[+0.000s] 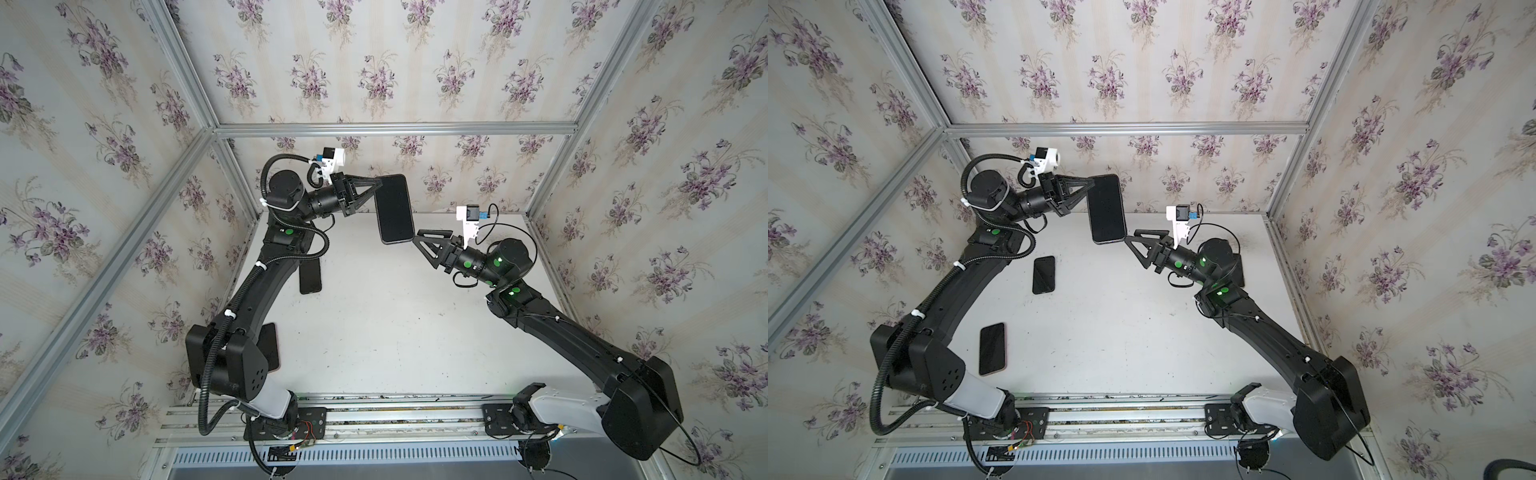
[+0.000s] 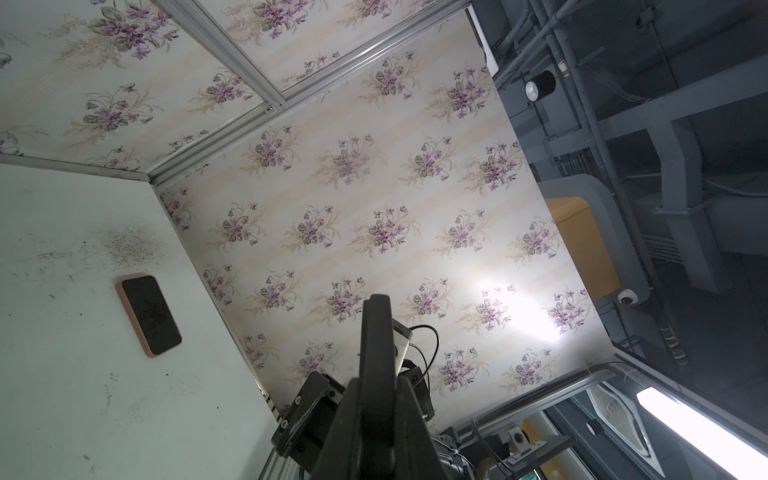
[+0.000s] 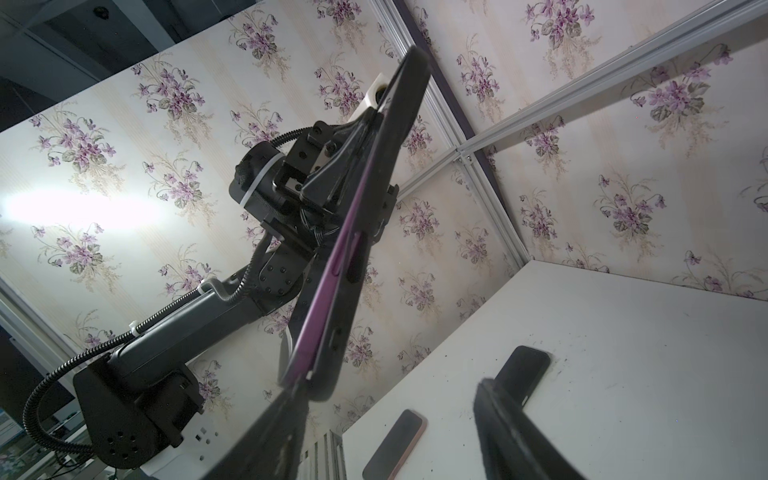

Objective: Take the phone out of the phone case

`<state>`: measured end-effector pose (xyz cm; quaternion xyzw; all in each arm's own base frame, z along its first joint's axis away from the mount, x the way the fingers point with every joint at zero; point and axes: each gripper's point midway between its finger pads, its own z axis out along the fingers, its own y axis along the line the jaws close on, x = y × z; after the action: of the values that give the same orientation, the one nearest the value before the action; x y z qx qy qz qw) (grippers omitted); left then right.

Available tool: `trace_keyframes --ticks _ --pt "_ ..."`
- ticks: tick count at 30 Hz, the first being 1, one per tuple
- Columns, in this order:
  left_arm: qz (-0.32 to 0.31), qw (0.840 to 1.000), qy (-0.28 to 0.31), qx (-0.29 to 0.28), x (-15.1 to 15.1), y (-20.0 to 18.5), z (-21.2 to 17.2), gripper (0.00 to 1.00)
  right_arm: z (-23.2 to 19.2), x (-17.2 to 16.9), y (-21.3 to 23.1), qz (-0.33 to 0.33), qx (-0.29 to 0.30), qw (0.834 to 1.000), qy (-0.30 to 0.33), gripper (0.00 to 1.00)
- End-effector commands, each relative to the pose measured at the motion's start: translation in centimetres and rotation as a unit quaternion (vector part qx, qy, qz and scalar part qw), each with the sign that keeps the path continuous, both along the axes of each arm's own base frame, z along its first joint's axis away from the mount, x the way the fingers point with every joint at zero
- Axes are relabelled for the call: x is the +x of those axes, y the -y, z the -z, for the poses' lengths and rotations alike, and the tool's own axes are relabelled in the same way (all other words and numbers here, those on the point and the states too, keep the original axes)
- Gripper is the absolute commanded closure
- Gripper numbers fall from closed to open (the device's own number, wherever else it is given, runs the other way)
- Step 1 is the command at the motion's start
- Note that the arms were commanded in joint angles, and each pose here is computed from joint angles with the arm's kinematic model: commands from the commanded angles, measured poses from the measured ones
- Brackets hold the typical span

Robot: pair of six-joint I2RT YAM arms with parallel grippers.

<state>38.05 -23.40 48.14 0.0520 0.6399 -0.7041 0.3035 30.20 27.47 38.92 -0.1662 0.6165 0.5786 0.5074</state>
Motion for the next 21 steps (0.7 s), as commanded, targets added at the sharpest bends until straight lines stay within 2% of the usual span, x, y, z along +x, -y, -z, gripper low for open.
trace_keyframes --ticks 1,14,21 --pt "0.041 0.999 0.019 -0.005 -2.1 0.7 -1.2 1.0 -1.2 0.5 0.1 0.011 0.017 1.0 0.01 0.33" --pt "0.036 0.999 0.023 -0.009 -1.9 0.6 -1.4 1.0 -0.4 0.4 -0.2 0.0 0.025 1.0 -0.009 0.39" --pt "0.026 0.999 0.028 0.0 -1.0 0.7 -0.3 1.0 0.1 -0.9 -0.6 -0.028 0.026 0.999 -0.028 0.52"
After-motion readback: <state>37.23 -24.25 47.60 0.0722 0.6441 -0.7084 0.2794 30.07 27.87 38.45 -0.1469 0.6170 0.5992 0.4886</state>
